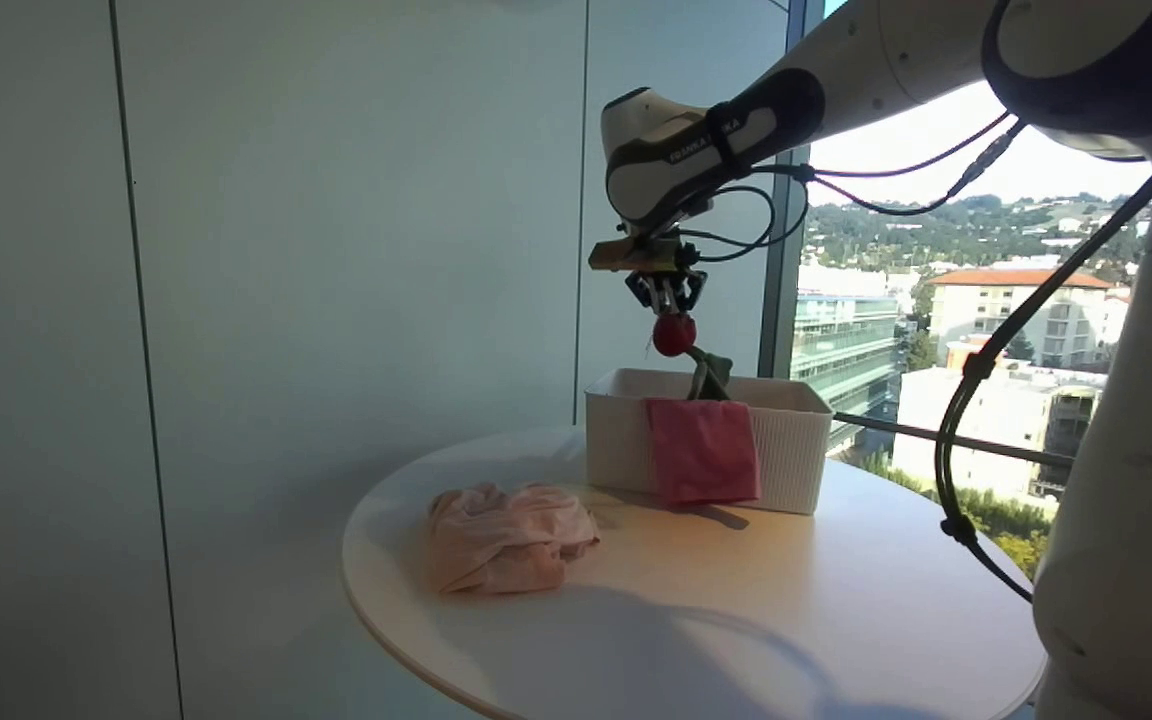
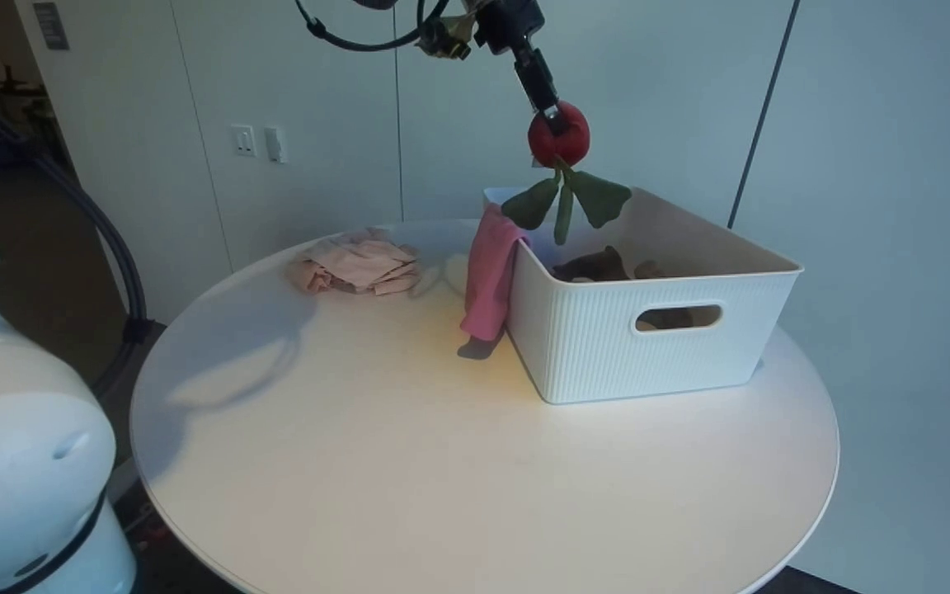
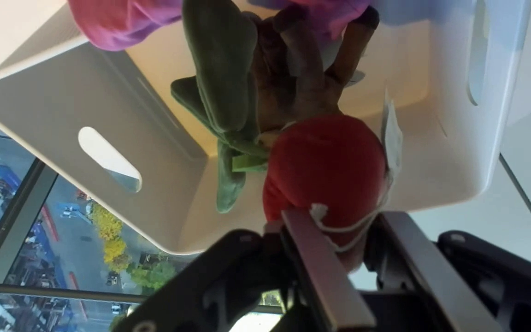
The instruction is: Remove the things from the table and put them in the basket
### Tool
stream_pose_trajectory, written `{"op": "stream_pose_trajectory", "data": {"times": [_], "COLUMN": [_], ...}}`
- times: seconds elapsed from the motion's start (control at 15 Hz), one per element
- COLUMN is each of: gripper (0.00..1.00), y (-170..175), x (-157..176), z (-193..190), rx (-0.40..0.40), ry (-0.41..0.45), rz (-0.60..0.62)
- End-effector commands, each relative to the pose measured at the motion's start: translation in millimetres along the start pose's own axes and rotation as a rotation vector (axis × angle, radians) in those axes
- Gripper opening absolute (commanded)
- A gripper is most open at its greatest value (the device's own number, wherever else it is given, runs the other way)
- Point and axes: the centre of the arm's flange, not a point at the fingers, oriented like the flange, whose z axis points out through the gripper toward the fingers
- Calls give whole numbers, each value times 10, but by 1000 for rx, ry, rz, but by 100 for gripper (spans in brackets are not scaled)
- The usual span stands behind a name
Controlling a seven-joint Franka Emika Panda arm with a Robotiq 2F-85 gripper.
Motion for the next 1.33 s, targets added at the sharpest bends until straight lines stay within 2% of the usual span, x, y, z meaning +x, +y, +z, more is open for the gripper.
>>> {"op": "stream_pose_trajectory", "data": {"times": [0.0, 0.2, 0.33, 0.4, 0.53, 0.8, 1.07, 1.27], "gripper": [59, 83, 96, 100, 100, 100, 100, 100], "y": [-65, -27, -1, 4, -73, -512, -929, -1096], "x": [50, -6, -158, -278, -644, -1470, -2127, -2489], "z": [-171, -539, -929, -1124, -1402, -1425, -1064, -755], "rx": [57, 138, 212, 241, 303, 422, 516, 534], "ry": [11, 39, 77, 59, 24, -99, -272, -438], "rz": [28, -11, -89, -132, -221, -377, -492, -558]}}
